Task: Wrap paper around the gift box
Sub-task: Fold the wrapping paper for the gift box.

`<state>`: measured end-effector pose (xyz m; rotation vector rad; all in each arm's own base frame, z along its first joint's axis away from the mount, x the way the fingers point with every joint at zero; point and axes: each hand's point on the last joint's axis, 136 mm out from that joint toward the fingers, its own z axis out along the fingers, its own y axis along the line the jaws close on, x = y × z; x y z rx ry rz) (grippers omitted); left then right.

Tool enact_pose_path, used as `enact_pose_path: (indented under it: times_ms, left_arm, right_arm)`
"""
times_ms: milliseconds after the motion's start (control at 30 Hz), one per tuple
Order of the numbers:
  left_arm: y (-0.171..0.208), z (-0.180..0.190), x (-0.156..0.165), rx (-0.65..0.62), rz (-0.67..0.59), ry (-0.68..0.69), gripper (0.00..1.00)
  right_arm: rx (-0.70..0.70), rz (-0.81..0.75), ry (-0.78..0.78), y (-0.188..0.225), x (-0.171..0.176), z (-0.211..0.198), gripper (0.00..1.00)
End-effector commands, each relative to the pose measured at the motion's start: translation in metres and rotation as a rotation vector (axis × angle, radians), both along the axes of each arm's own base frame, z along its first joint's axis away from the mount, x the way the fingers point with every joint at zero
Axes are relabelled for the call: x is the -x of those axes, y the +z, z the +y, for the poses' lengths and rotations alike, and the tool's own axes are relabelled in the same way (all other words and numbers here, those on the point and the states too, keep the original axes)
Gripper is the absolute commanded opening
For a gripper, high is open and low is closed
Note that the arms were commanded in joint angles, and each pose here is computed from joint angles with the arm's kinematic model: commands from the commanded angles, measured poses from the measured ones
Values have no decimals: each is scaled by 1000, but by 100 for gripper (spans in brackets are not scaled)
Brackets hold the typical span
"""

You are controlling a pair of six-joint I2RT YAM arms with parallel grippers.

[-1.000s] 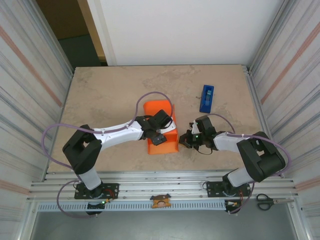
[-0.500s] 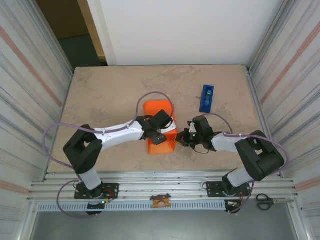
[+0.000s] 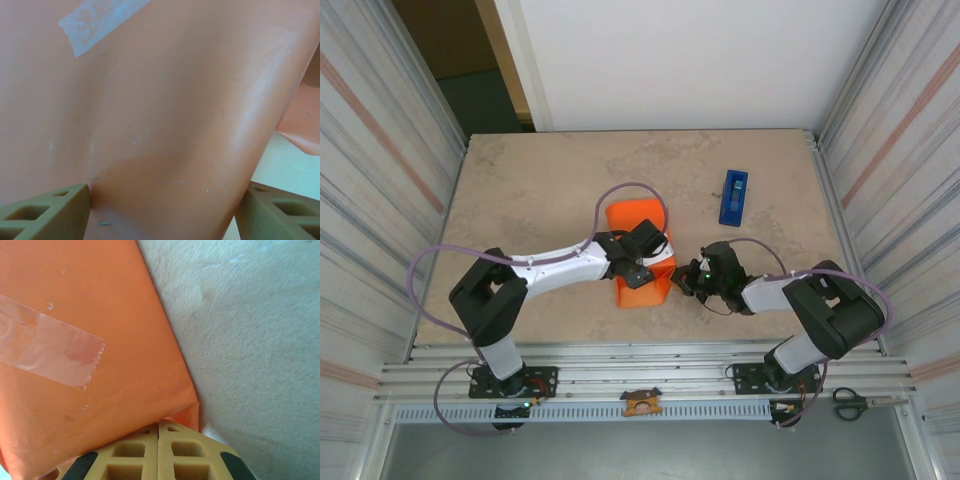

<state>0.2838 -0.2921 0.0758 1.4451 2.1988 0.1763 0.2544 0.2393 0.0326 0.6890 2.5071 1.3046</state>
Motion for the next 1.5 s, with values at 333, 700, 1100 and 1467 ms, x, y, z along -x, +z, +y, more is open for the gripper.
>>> enact_pose_path:
  times_ms: [333, 700, 1100, 1467]
  left_arm:
    - [-41, 8, 12, -76, 117, 37, 73]
    - [-44, 8, 13, -76, 126, 42, 72]
    - [-44, 8, 14, -77, 131, 40, 72]
    - [-45, 10, 14, -79, 135, 57, 71]
  right_arm:
    - [-74, -26, -173, 6, -22, 3, 0]
    - [-79, 24, -241, -12, -20, 7, 0]
    - [-21, 92, -296, -32, -9, -2, 0]
    - [41, 144, -212, -45, 22, 7, 0]
